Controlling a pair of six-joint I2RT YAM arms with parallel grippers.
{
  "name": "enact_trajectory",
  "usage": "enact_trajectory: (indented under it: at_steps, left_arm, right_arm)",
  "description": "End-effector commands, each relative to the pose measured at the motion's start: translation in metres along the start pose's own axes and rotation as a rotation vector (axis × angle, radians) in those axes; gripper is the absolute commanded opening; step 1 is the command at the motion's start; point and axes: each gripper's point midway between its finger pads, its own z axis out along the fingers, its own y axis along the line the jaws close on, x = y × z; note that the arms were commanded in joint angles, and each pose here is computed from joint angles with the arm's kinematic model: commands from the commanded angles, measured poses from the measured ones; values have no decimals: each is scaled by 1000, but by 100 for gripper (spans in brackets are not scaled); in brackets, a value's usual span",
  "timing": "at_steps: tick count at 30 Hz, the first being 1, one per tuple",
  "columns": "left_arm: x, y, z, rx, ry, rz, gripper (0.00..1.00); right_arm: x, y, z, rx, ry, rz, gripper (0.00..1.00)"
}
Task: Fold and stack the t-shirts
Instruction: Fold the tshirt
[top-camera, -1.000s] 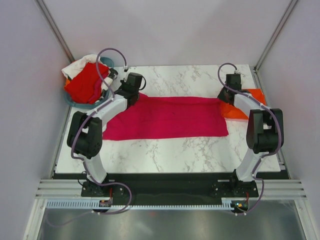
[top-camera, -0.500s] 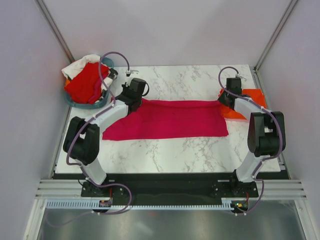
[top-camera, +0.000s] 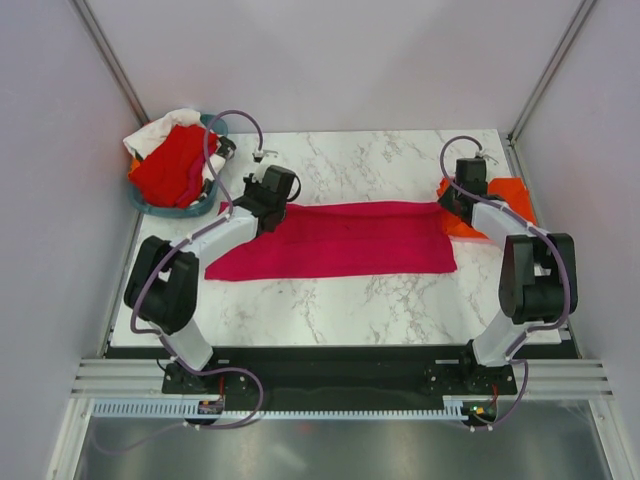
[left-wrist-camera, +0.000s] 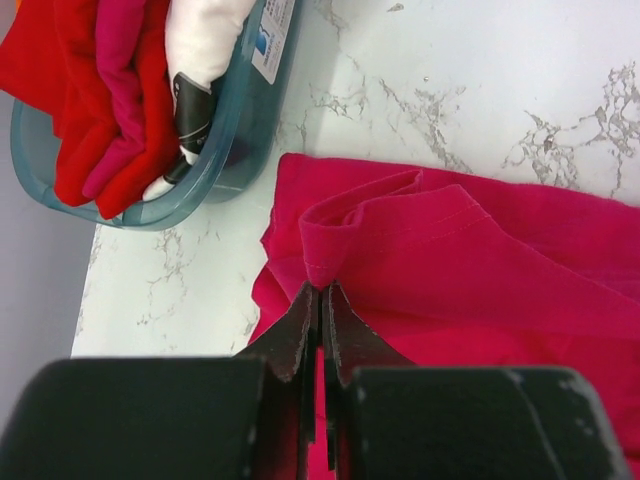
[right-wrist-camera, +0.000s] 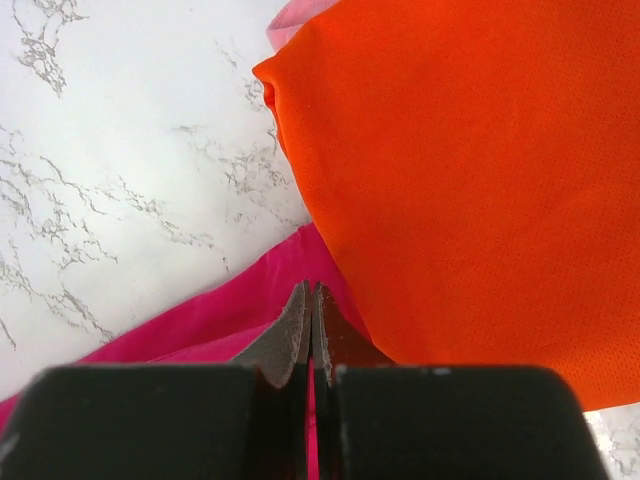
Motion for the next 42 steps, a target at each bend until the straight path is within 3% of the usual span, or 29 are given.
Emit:
enact_trajectory:
  at_steps: [1, 24, 28, 30, 31, 34, 38, 42]
  left_arm:
    - [-13, 19, -15, -55, -48, -14, 2]
    - [59, -5, -22, 39, 73, -62, 2]
    - [71, -9, -27, 65, 95, -122, 5]
    - [78, -11, -32, 78, 102, -121, 9]
    - [77, -10, -35, 78, 92, -137, 18]
    - [74, -10, -46, 105, 77, -165, 30]
    - [64, -6, -60, 166, 56, -210, 32]
    - [48, -1, -73, 217, 21, -263, 47]
  right_arm:
    - [-15, 1, -9, -10, -63, 32, 0]
    - [27, -33, -21, 13, -79, 116, 1]
    - [31, -41, -23, 20, -110, 152, 20]
    - [31, -42, -25, 17, -125, 159, 20]
    - [27, -41, -28, 10, -137, 163, 32]
    - [20, -41, -37, 4, -165, 166, 54]
    - [7, -37, -53, -23, -218, 144, 59]
    - [3, -15, -64, -83, -213, 88, 58]
